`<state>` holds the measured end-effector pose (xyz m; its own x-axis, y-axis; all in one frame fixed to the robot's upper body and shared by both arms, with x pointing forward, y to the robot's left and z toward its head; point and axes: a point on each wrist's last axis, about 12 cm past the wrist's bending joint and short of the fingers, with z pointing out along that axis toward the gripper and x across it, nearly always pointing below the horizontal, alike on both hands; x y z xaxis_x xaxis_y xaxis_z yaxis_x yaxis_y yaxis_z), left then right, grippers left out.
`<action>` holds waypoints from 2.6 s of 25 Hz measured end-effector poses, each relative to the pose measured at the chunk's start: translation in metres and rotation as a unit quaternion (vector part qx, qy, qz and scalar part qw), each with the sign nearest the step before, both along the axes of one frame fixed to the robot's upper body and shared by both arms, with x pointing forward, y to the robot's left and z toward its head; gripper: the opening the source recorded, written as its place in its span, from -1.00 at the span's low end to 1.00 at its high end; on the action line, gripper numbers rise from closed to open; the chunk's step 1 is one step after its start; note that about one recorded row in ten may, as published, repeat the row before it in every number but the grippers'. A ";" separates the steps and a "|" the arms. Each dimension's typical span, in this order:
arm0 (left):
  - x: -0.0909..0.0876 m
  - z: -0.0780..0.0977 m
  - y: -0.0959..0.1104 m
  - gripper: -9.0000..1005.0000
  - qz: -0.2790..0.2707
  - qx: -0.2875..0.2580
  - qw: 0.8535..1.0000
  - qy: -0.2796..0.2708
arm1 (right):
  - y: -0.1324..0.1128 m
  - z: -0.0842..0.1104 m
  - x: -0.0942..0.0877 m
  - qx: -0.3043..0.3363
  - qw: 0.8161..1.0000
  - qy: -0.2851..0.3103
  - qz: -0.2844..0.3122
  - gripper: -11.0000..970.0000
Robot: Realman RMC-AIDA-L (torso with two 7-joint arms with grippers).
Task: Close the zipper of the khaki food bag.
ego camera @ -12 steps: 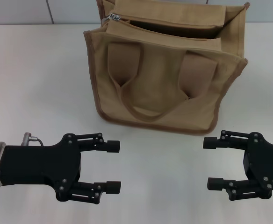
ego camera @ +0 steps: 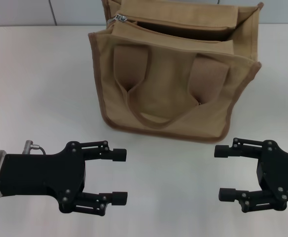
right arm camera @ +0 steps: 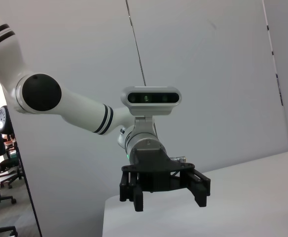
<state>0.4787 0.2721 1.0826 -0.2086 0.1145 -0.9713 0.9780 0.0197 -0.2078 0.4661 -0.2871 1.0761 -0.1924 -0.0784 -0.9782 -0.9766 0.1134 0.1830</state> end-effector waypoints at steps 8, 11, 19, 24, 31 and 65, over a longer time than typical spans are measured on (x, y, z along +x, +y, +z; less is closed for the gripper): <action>0.000 0.000 0.000 0.62 0.000 0.000 1.000 -0.001 | 0.000 0.000 0.000 0.000 1.000 0.000 -0.001 0.67; 0.001 0.001 -0.001 0.62 -0.002 0.000 1.000 -0.002 | 0.000 0.000 0.000 0.001 1.000 0.000 -0.001 0.67; 0.010 0.006 0.014 0.61 0.065 -0.016 0.997 -0.025 | -0.001 0.000 -0.001 0.001 1.000 0.001 -0.002 0.67; 0.016 0.005 0.044 0.61 0.218 -0.043 0.972 -0.069 | -0.001 -0.001 -0.001 0.001 1.000 0.001 -0.003 0.66; 0.020 -0.012 0.061 0.61 0.398 -0.061 0.907 -0.123 | -0.002 -0.001 -0.004 0.004 1.000 0.003 -0.004 0.66; 0.107 0.009 -0.027 0.59 0.255 0.043 0.955 -0.144 | -0.009 -0.002 -0.012 0.019 1.000 0.006 -0.016 0.64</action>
